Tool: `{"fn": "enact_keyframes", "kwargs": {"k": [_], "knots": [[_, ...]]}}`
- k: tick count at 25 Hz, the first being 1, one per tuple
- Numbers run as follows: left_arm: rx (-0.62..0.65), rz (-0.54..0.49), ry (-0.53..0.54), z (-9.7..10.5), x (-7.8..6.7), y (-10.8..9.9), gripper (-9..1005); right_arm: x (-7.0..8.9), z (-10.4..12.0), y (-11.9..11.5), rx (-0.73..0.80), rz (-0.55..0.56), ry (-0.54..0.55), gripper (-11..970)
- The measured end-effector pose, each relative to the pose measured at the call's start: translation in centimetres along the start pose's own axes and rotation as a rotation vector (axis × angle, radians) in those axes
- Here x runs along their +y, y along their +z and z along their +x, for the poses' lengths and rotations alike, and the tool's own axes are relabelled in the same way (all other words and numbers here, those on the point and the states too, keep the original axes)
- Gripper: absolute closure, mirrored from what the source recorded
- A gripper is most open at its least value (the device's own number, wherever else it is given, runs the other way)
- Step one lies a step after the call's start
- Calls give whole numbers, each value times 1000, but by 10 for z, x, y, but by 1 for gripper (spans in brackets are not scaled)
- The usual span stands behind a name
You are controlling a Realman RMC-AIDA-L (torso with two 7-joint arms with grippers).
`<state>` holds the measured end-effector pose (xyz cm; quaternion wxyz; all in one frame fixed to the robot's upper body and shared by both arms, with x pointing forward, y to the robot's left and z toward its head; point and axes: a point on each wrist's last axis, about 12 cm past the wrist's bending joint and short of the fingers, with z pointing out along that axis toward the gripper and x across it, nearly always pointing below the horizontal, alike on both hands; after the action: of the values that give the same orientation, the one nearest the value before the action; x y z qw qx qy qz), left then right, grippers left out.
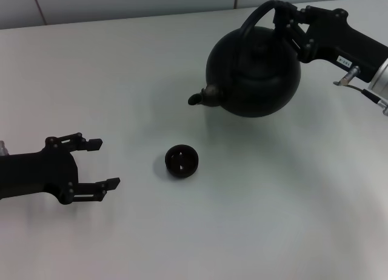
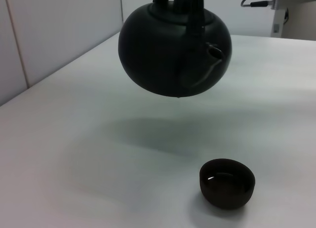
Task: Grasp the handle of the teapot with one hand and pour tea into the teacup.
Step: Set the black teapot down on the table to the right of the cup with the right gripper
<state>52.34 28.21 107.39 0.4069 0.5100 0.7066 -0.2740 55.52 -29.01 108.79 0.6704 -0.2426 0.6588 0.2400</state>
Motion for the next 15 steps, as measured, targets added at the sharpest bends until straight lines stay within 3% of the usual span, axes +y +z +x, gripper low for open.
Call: {"fn": "enact_keyframes", "kwargs": {"k": [9, 15], "knots": [[1, -1, 1, 0, 0, 0, 137, -3, 19, -6, -5, 112, 147, 828], [4, -1, 12, 0, 1, -1, 137, -6, 23, -9, 2, 151, 175, 828]]}}
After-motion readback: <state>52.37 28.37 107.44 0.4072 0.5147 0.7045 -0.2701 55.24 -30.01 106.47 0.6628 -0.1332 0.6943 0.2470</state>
